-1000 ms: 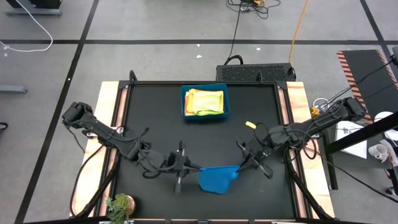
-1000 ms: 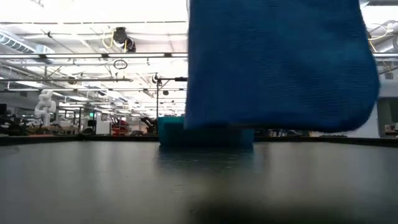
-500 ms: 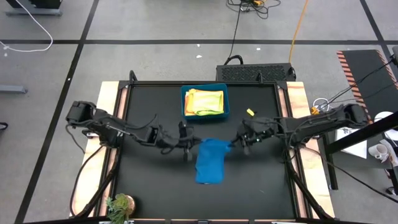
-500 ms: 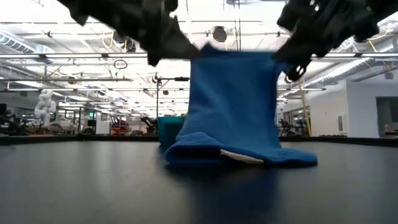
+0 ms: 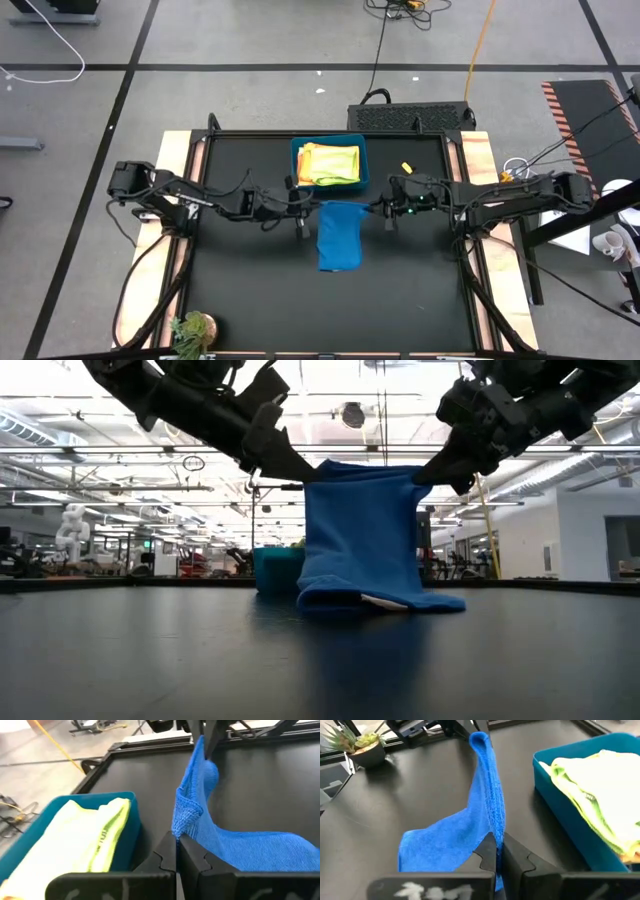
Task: Fold microfiber towels
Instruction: Fold the blue microfiber cloth
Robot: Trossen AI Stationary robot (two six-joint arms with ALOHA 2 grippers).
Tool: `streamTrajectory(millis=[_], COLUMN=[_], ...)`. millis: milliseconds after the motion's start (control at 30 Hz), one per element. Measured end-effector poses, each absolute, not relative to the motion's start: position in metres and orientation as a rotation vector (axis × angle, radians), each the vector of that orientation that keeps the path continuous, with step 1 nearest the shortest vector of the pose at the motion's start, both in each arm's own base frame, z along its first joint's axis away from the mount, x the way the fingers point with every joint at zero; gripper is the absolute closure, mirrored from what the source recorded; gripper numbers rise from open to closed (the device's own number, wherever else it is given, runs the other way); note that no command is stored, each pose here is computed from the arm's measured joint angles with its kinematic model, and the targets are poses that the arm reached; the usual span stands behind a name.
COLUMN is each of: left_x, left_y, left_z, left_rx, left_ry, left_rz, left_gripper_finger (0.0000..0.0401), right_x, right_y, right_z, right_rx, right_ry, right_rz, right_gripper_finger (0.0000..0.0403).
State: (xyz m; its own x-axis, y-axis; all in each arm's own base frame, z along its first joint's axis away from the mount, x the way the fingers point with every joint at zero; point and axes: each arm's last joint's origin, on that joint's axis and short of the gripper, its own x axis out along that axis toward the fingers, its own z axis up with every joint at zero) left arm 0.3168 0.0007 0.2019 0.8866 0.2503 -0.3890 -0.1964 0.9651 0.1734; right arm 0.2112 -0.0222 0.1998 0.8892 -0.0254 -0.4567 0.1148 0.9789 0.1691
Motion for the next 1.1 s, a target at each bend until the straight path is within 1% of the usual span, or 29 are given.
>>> streamTrajectory(millis=[133,233,400,567,667,900,1100], left_x=[0.316,0.315,0.312,0.308,0.309,0.315,0.316], left_y=[-0.001,-0.008,-0.032,-0.055,-0.065,-0.082,-0.093], left_z=[0.201,0.199,0.196,0.192,0.182,0.142,0.129], left_rx=[0.208,0.265,0.350,0.388,0.414,0.413,0.414], left_ry=[0.439,0.465,0.501,0.511,0.546,0.638,0.648], left_rz=[0.220,0.185,0.097,0.044,0.016,-0.025,-0.058], left_gripper_finger=[0.0398,0.0398,0.0398,0.0399,0.0399,0.0399,0.0397], right_x=[0.211,0.211,0.212,0.218,0.224,0.234,0.238], right_y=[-0.021,-0.015,0.001,0.017,0.025,0.036,0.041], right_z=[0.200,0.199,0.196,0.181,0.169,0.142,0.129], right_rx=[0.174,0.163,0.136,0.119,0.108,0.097,0.096], right_ry=[0.473,0.488,0.493,0.541,0.569,0.651,0.689], right_rz=[-0.060,-0.012,0.068,0.134,0.168,0.199,0.216], right_gripper_finger=[0.0403,0.0403,0.0403,0.0403,0.0403,0.0403,0.0402])
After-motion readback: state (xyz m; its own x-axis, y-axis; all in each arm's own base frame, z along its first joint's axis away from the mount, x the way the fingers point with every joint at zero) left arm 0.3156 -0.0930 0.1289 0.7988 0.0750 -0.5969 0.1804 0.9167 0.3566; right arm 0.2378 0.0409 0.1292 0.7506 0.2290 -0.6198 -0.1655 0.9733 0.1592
